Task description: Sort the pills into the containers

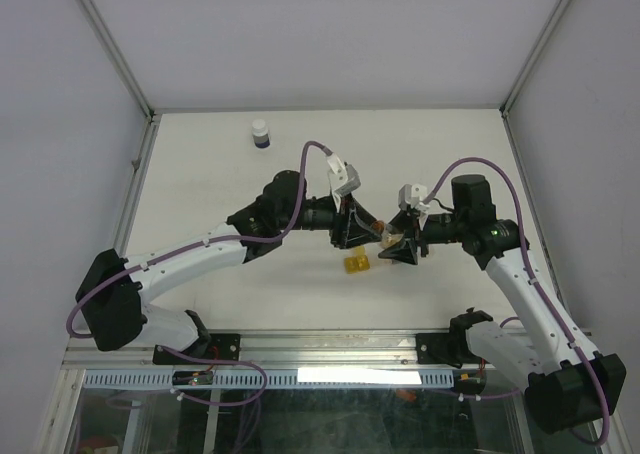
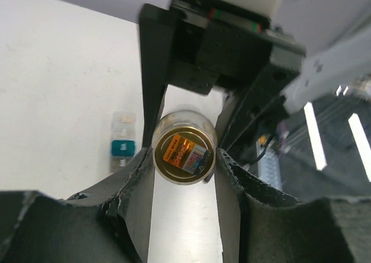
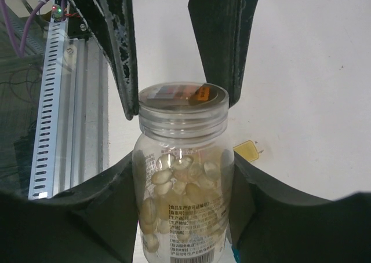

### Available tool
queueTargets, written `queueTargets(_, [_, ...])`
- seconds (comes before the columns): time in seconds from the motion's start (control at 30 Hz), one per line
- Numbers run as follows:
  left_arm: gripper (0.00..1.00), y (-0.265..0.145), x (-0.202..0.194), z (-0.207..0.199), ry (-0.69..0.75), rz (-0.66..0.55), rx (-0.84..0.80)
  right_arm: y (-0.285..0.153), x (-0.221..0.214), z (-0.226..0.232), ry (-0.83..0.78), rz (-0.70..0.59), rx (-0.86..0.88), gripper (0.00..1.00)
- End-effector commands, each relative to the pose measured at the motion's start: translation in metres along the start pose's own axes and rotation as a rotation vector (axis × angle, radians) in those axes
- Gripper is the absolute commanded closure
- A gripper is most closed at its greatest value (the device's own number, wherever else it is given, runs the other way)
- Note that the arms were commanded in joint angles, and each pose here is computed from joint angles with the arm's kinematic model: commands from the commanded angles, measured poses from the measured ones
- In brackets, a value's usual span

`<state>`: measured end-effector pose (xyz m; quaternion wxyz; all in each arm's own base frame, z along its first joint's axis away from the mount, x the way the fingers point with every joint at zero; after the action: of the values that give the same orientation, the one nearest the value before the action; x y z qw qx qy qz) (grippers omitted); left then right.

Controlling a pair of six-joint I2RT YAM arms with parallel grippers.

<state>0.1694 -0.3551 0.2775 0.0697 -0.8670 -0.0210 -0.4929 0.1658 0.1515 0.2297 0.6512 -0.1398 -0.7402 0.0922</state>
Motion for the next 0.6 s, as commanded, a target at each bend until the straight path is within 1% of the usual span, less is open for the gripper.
queueTargets(0.0, [0.72,0.001,-0.022,-0.025,0.424,0.157,-0.375,-0.002,0.022,-0.009,-0.097,-0.059,-0.018,1.00])
queueTargets(0.03, [0.68,-0.001,-0.029,-0.021,0.525,0.188,-0.413,-0.002,0.022,-0.009,-0.098,-0.059,-0.019,1.00])
queueTargets(0.07, [0.59,-0.001,-0.032,-0.017,0.638,0.204,-0.441,-0.003,0.022,-0.009,-0.098,-0.059,-0.019,1.00])
queueTargets(0.1, [0.51,-0.001,-0.031,-0.013,0.723,0.206,-0.449,-0.003,0.022,-0.009,-0.098,-0.057,-0.020,1.00])
queueTargets(0.13, [0.45,0.000,-0.027,-0.007,0.771,0.197,-0.430,-0.003,0.022,-0.009,-0.099,-0.057,-0.021,1.00])
queueTargets(0.2, [0.35,0.003,-0.014,-0.002,0.817,0.150,-0.407,-0.003,0.022,-0.009,-0.102,-0.057,-0.022,1.00])
queueTargets(0.23, [0.30,0.004,-0.007,-0.002,0.800,0.114,-0.394,-0.003,0.023,-0.010,-0.101,-0.057,-0.022,1.00])
queueTargets(0.27, [0.19,0.005,0.003,-0.001,0.770,0.063,-0.369,-0.003,0.022,-0.009,-0.099,-0.056,-0.022,1.00])
queueTargets(0.3, [0.03,0.004,0.010,-0.001,0.731,0.023,-0.340,-0.003,0.022,-0.009,-0.101,-0.056,-0.023,1.00])
queueTargets(0.33, [0.01,0.000,0.016,-0.001,0.697,-0.019,-0.317,-0.003,0.022,-0.009,-0.103,-0.055,-0.023,1.00])
queueTargets(0.5, [0.01,-0.036,0.027,-0.005,0.514,-0.219,-0.249,-0.003,0.023,-0.008,-0.108,-0.059,-0.019,1.00])
queueTargets(0.57, [0.01,-0.048,0.023,-0.005,0.372,-0.272,-0.204,-0.003,0.024,-0.008,-0.109,-0.059,-0.019,1.00])
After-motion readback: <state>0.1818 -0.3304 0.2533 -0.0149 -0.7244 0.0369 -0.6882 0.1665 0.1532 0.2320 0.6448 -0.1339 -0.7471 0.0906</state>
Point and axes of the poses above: each gripper's point midway between its finger pads, its own y axis out along the fingers, its own z axis along the line the jaws close on, x = y × z, the point moved 5 cm from there along -y, back along the fingers, and after that the axes turned 10 degrees about -y, right-handed, at the moved point
